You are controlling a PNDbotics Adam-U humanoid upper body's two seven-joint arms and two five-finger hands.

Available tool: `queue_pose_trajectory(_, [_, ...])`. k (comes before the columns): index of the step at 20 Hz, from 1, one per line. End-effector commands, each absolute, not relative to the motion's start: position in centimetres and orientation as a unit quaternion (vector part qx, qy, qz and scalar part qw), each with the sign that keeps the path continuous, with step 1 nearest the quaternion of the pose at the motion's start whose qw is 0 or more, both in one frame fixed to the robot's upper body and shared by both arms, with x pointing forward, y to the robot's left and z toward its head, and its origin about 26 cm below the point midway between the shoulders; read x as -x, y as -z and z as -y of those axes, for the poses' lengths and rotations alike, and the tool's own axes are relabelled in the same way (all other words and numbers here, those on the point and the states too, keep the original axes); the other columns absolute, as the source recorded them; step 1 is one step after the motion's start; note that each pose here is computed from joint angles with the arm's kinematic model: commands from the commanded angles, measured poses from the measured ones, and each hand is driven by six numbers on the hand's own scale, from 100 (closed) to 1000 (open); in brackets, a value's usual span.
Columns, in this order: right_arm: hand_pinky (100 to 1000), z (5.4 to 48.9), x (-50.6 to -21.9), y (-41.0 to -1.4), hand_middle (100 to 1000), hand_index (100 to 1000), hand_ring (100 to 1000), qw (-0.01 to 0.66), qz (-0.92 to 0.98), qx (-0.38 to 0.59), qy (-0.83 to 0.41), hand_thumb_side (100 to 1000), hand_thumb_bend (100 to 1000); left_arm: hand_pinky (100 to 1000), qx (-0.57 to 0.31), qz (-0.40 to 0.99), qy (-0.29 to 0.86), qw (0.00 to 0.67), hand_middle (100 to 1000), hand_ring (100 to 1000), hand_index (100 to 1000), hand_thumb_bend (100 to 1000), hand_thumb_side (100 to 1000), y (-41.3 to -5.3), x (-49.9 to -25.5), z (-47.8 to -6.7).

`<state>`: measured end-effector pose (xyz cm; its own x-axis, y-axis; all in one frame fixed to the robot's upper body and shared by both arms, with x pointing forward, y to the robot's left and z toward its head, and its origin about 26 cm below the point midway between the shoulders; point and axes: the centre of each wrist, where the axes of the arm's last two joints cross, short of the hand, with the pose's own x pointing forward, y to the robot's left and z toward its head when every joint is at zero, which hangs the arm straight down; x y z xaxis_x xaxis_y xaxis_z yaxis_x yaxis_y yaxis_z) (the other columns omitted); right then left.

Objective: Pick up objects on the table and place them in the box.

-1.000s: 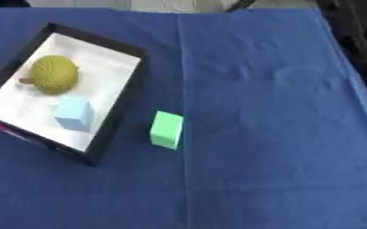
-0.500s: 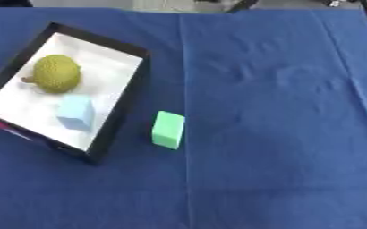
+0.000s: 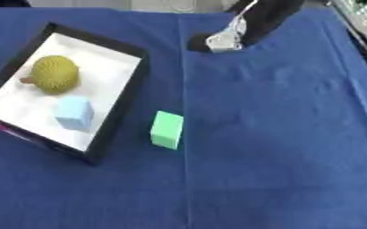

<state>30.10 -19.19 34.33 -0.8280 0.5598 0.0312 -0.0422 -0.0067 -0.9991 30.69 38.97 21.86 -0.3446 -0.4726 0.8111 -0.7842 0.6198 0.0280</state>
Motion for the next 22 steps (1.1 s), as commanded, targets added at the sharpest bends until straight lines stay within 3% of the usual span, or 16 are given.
queue_pose_trajectory(1, [909,18.5,-29.3,-34.3,775,860,871,0.2,0.658,0.185,-0.702,424,408,682,-0.405,0.803,-0.177,0.4,846,789,868,569,582,-23.0,-30.5,-39.4])
queue_pose_trajectory(14, [913,17.3,-29.7,-31.1,772,856,871,0.214,0.606,0.149,-0.751,445,401,683,-0.403,0.803,-0.177,0.401,845,788,864,564,582,-23.0,-30.5,-39.4])
queue_pose_trajectory(19, [912,17.3,-30.3,-30.0,774,850,875,0.196,0.582,0.143,-0.776,372,453,684,-0.401,0.803,-0.178,0.404,846,788,865,565,583,-22.9,-30.6,-39.3])
queue_pose_trajectory(22, [911,17.4,-31.0,-29.6,776,852,876,0.179,0.569,0.147,-0.789,378,456,684,-0.4,0.802,-0.178,0.405,846,788,864,565,583,-22.8,-30.6,-39.3])
